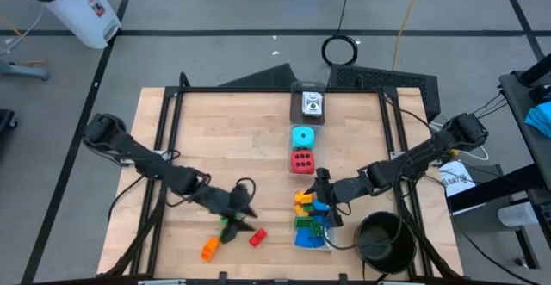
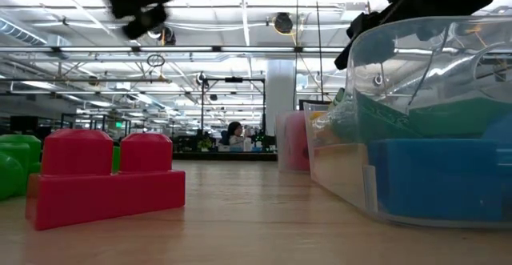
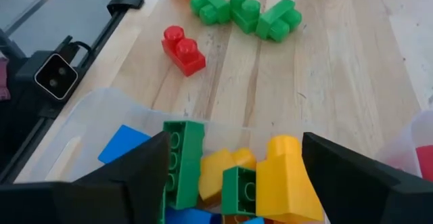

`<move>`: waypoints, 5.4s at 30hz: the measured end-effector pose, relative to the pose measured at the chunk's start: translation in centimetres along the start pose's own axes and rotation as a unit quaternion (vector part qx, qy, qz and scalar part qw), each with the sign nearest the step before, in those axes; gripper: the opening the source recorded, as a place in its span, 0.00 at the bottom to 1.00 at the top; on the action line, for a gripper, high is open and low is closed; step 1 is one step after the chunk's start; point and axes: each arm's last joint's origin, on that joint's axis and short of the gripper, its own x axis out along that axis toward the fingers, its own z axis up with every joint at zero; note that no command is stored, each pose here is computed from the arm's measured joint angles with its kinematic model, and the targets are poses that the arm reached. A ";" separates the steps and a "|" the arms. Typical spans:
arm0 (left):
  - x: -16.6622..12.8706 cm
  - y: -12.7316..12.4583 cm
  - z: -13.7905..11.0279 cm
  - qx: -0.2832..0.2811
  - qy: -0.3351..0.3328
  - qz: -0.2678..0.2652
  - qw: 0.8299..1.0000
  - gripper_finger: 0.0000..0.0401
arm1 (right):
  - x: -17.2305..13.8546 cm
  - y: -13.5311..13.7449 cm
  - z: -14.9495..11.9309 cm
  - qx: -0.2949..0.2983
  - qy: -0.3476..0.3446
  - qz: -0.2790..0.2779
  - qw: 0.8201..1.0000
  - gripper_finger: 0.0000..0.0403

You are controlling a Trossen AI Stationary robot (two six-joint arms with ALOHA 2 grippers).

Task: Pick & Place Toys
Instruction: Put the orange 2 stud game piece into the bottom transparent bin, then put the green 2 stud game piece into the bottom transparent bin

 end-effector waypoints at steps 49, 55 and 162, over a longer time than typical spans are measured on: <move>1.4 -6.0 -18.0 -0.262 0.137 0.280 0.914 0.54 | -0.1 0.1 1.1 -0.102 -0.059 0.003 0.993 0.70; 1.6 -5.3 -17.9 -0.219 0.086 0.305 0.923 0.50 | -0.1 0.1 1.1 -0.102 -0.060 0.003 0.993 0.70; -3.7 8.5 -6.6 -0.385 0.184 0.365 0.827 0.42 | -0.2 0.2 1.9 -0.096 -0.100 0.006 0.990 0.70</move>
